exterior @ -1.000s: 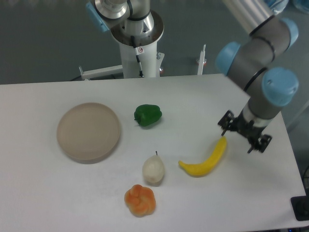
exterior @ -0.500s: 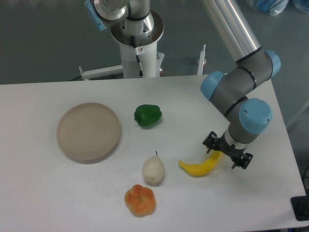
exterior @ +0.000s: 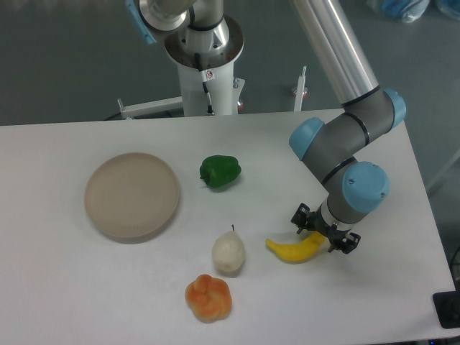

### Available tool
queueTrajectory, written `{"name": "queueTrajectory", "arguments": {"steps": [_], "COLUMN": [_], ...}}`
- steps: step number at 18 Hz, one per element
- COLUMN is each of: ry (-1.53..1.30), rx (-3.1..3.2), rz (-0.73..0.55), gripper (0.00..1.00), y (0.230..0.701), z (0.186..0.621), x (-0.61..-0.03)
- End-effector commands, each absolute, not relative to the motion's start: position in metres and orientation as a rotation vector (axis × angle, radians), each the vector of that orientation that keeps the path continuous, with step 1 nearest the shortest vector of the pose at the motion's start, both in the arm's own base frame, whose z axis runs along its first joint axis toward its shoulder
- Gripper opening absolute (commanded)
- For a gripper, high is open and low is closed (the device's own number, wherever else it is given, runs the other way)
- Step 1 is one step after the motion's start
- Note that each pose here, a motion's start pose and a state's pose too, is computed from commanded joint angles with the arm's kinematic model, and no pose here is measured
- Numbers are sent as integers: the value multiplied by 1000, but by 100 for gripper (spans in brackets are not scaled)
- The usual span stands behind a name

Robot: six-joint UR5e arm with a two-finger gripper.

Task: Pick up the banana from the table
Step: 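Close the gripper around the banana, then lift the held banana up off the table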

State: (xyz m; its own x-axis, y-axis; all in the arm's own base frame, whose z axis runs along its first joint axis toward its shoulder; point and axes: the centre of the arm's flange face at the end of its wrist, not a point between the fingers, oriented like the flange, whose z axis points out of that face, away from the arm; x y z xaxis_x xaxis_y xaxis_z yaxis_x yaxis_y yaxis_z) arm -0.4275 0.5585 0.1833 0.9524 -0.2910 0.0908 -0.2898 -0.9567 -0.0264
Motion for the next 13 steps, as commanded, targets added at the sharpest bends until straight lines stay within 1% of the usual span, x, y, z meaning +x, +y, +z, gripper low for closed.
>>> {"name": "queueTrajectory", "arguments": {"steps": [1, 4, 6, 7, 8, 10, 13], "ry": [462, 449, 444, 448, 434, 447, 469], "rx": [-3088, -3072, -3054, -3047, -3041, -3025, -3013], "rz": [-138, -95, -48, -29, -2, 32, 45], "gripper": [1, 1, 1, 4, 5, 4, 4], "y": [559, 559, 555, 553, 551, 546, 539], "z": [187, 208, 232, 245, 260, 289, 325], "x": [-428, -433, -436, -435, -433, -423, -416]}}
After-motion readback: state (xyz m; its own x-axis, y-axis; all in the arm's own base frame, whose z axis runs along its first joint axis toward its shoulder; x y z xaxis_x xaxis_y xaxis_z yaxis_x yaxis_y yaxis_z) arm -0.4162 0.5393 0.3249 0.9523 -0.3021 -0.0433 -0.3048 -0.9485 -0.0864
